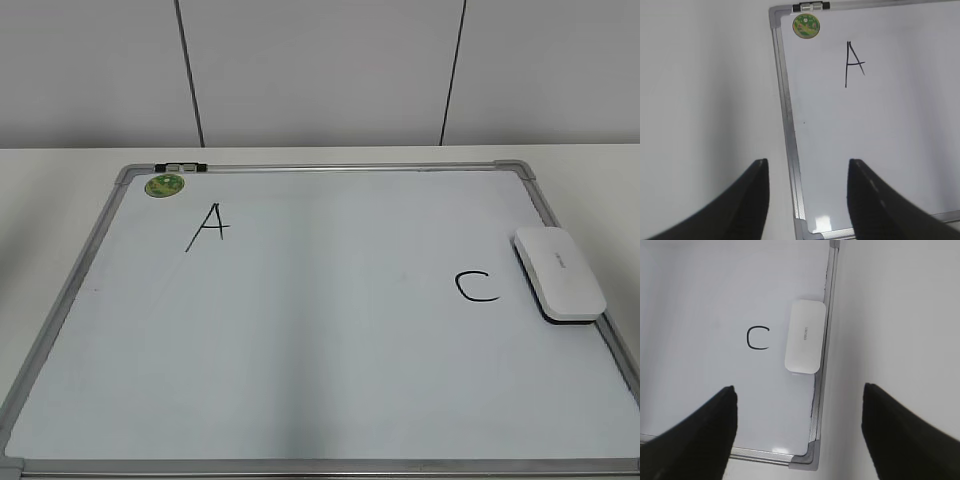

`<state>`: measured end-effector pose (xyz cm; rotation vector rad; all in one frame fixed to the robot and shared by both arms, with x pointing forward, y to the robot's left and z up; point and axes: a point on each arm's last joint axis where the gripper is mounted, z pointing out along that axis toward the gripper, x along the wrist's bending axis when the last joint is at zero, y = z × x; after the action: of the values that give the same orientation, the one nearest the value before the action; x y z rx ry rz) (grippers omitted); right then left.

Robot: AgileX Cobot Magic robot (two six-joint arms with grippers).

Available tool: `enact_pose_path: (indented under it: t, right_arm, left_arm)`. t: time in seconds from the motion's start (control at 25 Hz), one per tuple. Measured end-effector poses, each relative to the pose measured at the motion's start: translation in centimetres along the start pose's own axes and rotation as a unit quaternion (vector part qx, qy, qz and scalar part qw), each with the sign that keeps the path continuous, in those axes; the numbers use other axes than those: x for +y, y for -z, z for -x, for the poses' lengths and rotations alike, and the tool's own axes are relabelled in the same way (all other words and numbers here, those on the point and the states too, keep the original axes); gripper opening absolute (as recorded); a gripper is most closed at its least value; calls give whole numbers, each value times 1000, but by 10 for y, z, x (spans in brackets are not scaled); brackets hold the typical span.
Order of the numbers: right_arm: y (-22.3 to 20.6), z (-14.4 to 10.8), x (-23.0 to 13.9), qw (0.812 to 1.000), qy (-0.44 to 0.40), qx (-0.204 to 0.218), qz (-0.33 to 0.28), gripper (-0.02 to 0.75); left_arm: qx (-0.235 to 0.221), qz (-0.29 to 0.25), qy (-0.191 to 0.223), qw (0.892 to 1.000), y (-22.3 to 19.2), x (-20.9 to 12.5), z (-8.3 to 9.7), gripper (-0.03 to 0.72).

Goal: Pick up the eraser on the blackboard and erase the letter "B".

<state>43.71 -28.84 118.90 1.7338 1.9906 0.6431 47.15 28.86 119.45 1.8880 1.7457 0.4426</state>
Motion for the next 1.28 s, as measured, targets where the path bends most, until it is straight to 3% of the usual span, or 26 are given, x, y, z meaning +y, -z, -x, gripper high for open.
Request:
enact_pose_path:
  t: [0.2, 0.48, 1.08, 1.28]
  right_arm:
    - [34, -3, -15, 999, 4, -4, 44, 594]
    - [65, -8, -44, 996, 6, -6, 86, 594]
    - [63, -22, -158, 994, 0, 14, 111, 594]
    - [58, -22, -188, 992, 4, -3, 128, 593]
  left_arm:
    - [-1, 37, 2, 999, 34, -29, 7, 365]
    - [-10, 28, 11, 999, 41, -83, 11, 365]
    - [-12, 35, 11, 999, 35, -186, 15, 365]
    - [-7, 48, 7, 999, 32, -212, 14, 365]
